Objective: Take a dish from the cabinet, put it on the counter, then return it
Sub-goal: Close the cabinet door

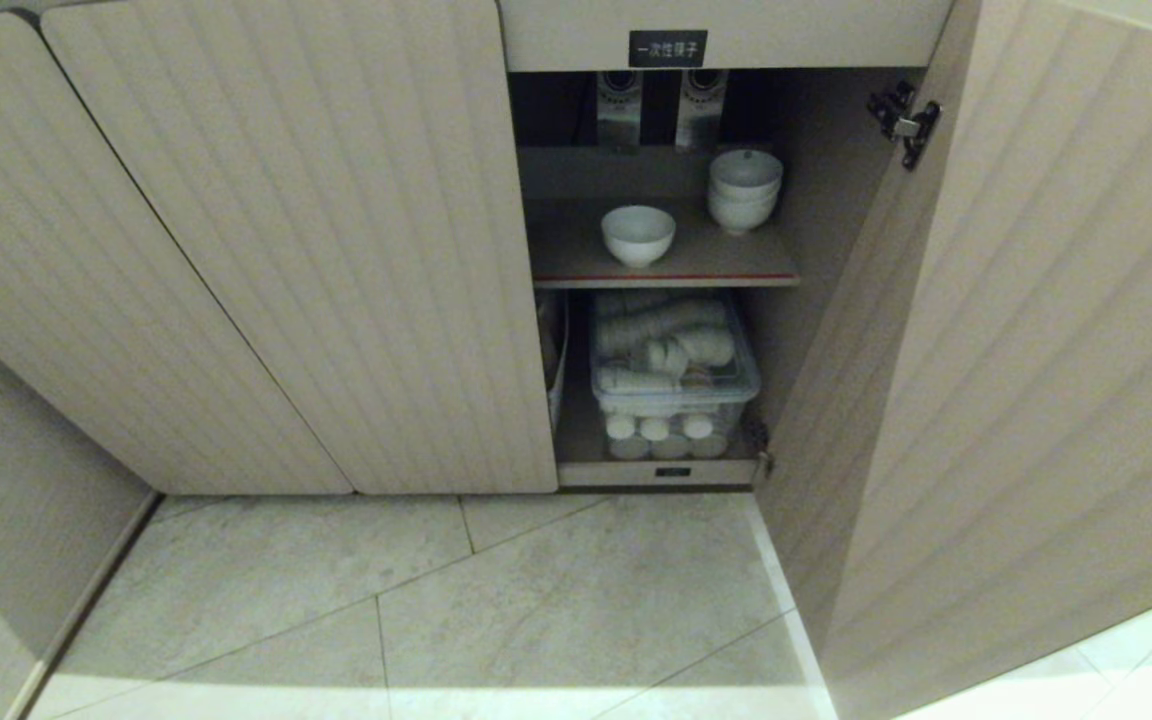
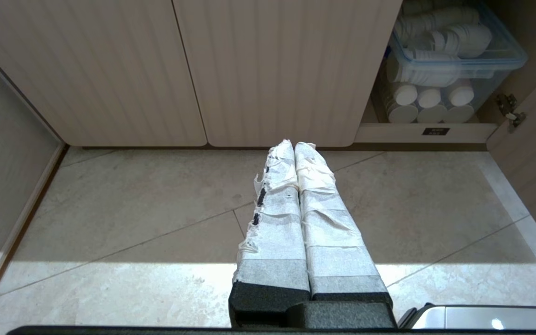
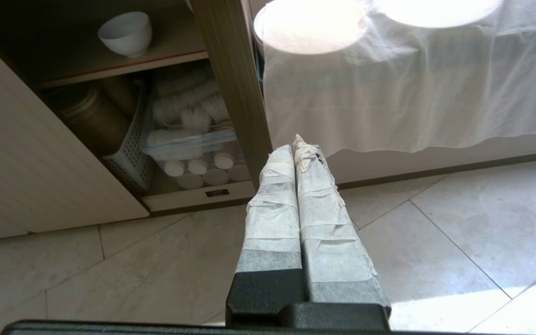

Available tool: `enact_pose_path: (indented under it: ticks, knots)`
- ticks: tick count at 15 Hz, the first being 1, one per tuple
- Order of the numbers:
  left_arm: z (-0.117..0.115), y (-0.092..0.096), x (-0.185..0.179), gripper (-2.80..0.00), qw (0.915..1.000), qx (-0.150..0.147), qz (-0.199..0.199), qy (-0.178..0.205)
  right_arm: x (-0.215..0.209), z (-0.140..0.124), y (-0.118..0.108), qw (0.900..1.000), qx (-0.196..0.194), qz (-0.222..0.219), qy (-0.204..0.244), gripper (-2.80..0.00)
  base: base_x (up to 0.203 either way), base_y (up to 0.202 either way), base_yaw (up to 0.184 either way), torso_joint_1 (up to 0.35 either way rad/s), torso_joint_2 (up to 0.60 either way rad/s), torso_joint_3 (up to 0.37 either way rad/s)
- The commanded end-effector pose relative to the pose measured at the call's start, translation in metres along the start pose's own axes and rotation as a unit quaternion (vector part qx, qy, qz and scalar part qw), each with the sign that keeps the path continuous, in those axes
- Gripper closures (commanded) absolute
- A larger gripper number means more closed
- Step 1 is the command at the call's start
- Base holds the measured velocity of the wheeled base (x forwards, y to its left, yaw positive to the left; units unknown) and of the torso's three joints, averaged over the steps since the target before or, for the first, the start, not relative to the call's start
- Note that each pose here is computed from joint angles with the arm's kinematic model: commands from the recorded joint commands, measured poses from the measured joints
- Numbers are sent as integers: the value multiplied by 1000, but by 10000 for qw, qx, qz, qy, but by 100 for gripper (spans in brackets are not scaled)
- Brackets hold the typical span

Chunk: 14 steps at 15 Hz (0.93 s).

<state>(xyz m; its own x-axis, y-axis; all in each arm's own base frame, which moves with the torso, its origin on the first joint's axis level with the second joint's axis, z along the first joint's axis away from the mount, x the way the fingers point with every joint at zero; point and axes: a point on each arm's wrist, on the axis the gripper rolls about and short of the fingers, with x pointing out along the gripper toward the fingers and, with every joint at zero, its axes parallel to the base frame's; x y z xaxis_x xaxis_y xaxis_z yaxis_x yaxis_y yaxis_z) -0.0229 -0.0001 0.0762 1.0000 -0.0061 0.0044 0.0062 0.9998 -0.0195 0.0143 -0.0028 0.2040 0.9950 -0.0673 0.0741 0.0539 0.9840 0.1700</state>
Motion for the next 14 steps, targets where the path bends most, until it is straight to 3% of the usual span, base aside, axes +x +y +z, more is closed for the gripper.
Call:
enact_pose_path:
  ticks: [1,9,14]
  knots:
    - [0,0,0,0,10000,-2,-8,3,2,1,1,10000,22,48,8,0,0,0,0,0,0,0]
    - [0,0,0,0,10000,-2,-1,-1,6,0,2,9997,136,195,-57,0,0,0,0,0,0,0]
    - [0,0,0,0,10000,-2,2,-1,5,-1,0,9996,-144,-215,-61,0,0,0,0,0,0,0]
